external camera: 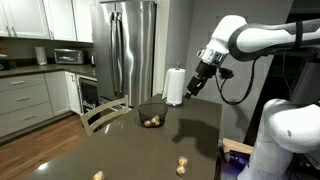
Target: Put the right most object in the black basket
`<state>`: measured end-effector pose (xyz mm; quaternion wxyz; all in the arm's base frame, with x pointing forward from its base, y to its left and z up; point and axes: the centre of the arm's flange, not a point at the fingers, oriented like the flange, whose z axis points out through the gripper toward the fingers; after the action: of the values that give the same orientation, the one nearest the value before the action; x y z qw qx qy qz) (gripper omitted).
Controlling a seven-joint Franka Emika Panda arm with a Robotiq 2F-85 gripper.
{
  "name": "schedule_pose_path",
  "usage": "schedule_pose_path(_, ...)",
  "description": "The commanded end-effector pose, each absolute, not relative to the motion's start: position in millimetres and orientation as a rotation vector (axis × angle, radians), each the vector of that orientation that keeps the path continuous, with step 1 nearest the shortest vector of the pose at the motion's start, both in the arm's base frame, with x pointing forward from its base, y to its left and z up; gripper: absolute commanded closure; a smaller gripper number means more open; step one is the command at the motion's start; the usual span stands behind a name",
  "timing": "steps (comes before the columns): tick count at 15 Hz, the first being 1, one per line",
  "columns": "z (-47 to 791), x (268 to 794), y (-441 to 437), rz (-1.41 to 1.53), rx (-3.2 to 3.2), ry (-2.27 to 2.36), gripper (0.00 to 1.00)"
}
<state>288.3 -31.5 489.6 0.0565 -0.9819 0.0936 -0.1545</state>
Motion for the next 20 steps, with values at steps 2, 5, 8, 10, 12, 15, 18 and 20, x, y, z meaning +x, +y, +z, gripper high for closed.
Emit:
schedule_pose_path(2, 481, 287, -31, -0.436, -2.983, 0.284, 0.00)
schedule_pose_path(5, 477, 287, -31, -0.425, -2.985, 0.285, 0.00)
schedule_pose_path(8, 477, 287, -31, -0.425, -2.985, 0.285, 0.00)
schedule_pose_path(10, 477, 287, -31, -0.425, -2.985, 0.285, 0.00)
schedule_pose_path(12, 477, 287, -31, -0.425, -2.985, 0.285, 0.00)
schedule_pose_path(15, 473, 301, -22, -0.350, -3.016, 0.295, 0.00)
schedule_pose_path(18, 463, 314, -12, -0.195, -3.054, 0.305, 0.00)
schedule_pose_path(20, 450, 321, -3, -0.085, -3.074, 0.307, 0.00)
